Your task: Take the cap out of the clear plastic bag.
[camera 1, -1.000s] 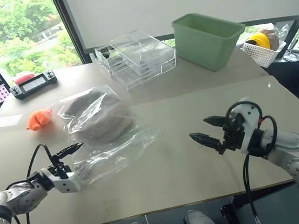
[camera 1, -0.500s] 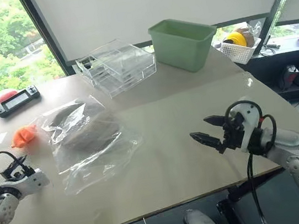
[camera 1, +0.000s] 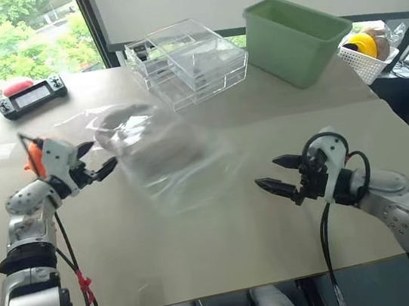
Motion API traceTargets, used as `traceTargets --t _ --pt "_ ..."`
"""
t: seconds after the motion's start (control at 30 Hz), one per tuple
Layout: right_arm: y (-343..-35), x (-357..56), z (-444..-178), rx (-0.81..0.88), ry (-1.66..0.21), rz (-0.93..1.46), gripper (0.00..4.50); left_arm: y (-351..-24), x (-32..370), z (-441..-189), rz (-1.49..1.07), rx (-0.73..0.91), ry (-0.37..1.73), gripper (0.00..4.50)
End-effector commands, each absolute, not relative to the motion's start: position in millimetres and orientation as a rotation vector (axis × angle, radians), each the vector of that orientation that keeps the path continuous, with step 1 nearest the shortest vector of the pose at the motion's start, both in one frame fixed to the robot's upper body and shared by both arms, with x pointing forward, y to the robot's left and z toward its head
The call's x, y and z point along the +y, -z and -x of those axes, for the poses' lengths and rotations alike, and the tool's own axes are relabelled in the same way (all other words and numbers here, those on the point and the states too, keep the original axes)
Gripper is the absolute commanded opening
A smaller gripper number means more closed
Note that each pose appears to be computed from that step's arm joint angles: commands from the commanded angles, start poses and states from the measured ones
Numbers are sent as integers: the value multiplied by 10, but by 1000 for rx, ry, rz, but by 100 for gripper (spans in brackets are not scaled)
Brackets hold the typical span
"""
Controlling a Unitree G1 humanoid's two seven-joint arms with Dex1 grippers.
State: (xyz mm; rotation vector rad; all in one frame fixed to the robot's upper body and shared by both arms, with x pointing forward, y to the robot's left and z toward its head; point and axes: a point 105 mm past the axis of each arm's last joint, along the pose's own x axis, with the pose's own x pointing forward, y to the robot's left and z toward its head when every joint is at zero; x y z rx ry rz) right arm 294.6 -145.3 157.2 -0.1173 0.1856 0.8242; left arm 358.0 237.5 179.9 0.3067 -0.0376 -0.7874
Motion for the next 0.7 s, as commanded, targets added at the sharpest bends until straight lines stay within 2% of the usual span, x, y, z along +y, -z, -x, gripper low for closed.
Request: traceTargets --t 0.03,0.17,0.33,0.47,0.6,0.7 --pt "-1681 -1444 -2951 126 -829 140 450 -2074 2090 -3256 -217 -2 1025 413" --pt "-1651 -1436 -2947 128 -829 135 450 -2198 2060 -3159 -154 52 1070 413" --pt "-1650 -1420 -2963 124 -833 131 450 -2143 2036 -3090 -144 102 1081 413" --pt "-1644 -1425 -2984 126 -833 132 450 -2139 1809 -3062 -180 73 1121 413" --pt "-1658 -1409 -3006 122 -836 138 450 -2247 1358 -3085 -118 -5 1212 413" --pt "-1647 -1383 -3008 128 -841 152 450 -2244 1305 -3120 -99 -9 1213 413"
